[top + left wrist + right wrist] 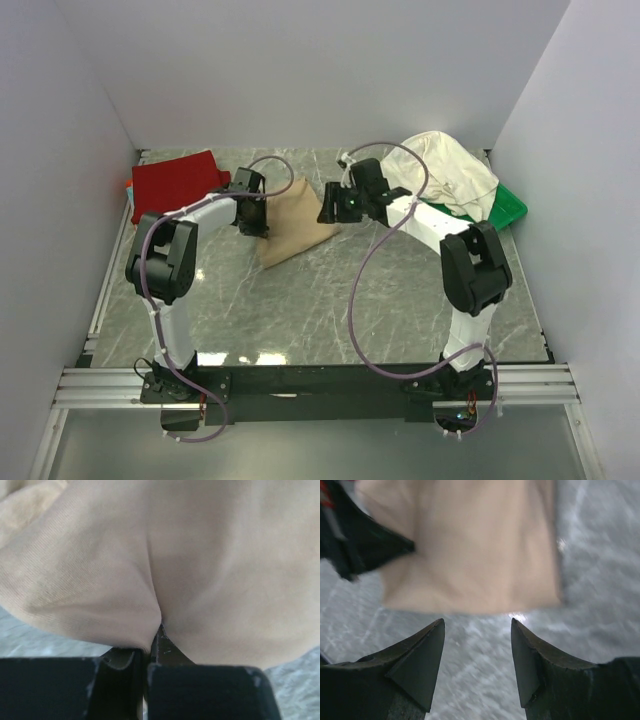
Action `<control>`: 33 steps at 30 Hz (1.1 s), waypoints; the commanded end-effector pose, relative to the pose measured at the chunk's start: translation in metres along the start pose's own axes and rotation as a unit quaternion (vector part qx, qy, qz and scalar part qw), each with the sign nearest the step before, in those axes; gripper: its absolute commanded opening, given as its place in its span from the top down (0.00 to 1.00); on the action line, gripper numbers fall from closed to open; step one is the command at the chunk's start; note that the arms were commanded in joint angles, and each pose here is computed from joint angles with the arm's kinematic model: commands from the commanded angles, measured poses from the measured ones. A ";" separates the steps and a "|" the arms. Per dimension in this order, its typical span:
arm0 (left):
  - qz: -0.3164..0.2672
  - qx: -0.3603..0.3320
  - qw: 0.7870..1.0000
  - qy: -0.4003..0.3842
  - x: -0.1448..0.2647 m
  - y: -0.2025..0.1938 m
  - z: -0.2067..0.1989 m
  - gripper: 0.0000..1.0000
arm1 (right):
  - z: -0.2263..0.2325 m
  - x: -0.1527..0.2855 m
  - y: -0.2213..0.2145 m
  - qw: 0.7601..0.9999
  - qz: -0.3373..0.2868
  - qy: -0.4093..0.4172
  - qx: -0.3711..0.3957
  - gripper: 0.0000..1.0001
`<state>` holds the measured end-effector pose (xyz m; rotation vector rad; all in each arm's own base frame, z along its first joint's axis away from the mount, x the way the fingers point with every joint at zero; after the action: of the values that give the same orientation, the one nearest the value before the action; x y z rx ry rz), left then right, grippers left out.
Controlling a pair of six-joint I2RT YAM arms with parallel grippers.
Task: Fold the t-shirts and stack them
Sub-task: Neatly place the folded tshirt to the corner
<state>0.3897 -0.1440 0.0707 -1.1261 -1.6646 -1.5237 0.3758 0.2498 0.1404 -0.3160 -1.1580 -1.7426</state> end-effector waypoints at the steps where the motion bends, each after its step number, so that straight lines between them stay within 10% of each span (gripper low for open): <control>1: -0.001 -0.015 0.998 -0.067 0.007 -0.005 -0.027 1.00 | 0.023 -0.022 0.016 0.998 -0.003 0.057 0.021 0.38; 20: -0.019 -0.046 0.996 -0.081 0.033 -0.006 -0.058 0.98 | -0.019 -0.061 -0.053 0.995 0.092 -0.008 -0.034 0.38; 26: -0.047 -0.017 0.997 -0.066 0.049 0.005 -0.058 0.58 | -0.023 -0.062 -0.057 0.994 0.097 -0.021 -0.039 0.38; 33: -0.073 0.031 0.995 -0.066 0.061 -0.003 -0.045 0.37 | -0.022 -0.061 -0.055 0.994 0.097 -0.022 -0.038 0.38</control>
<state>0.3547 -0.1839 0.1130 -1.1930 -1.8022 -1.5253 0.3749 0.2772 0.0746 -0.4125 -1.0444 -1.6546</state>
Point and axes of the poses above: each gripper's point midway between its finger pads, its own x axis back along the fingers, its own z axis along the line the jaws close on, y = z × x, the point moved 5 cm from there along x, back along the fingers, and after that the axes turned 5 degrees about -x, right-handed, at the moved point
